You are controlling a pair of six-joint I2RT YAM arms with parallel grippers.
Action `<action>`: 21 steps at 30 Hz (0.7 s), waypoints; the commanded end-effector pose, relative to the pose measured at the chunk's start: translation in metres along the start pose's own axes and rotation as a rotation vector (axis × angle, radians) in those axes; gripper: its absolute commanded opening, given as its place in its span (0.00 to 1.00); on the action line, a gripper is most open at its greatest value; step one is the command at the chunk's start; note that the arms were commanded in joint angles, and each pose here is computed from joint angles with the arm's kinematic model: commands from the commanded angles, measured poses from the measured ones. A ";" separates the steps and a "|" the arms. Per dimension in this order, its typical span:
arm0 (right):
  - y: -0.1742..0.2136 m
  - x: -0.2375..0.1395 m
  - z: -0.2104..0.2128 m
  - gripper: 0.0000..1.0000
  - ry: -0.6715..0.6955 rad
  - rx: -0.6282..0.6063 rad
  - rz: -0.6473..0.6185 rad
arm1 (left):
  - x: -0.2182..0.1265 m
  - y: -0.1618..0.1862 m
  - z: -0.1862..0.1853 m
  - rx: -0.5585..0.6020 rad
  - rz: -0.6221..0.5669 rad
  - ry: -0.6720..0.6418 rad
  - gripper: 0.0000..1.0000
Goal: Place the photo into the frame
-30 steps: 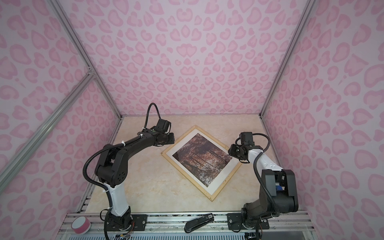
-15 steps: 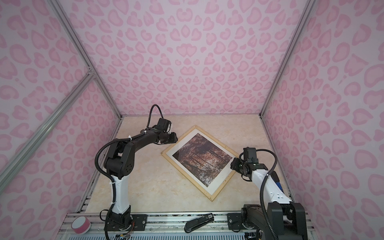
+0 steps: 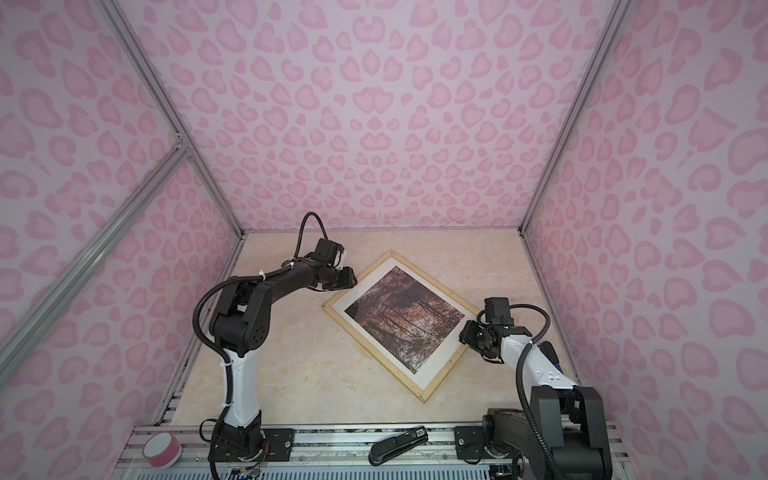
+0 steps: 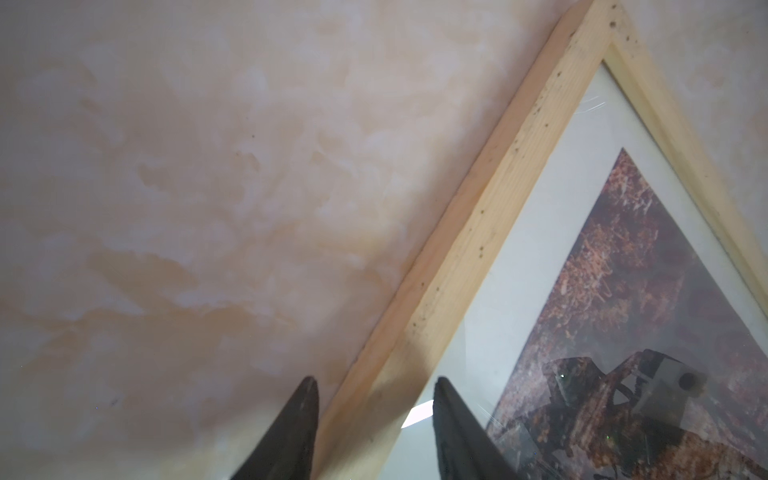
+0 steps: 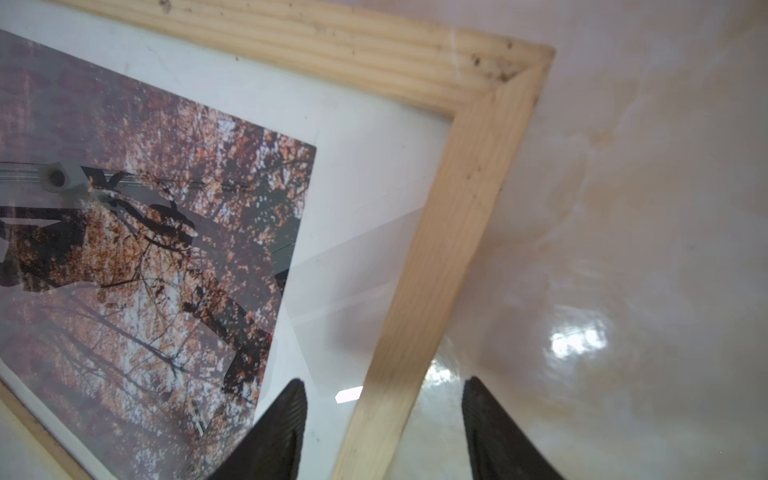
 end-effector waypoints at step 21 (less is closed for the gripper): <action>-0.089 0.047 0.061 0.62 -0.133 -0.133 -0.003 | -0.042 0.082 0.014 -0.109 0.015 -0.081 0.47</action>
Point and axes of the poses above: each gripper's point midway between its finger pads, its own x axis out along the fingers, its own z axis along the line the jaws close on, y = z × x, the point moved 10 cm from there along -x, back along the fingers, and after that the axes turned 6 degrees about x, right-handed, at the moved point
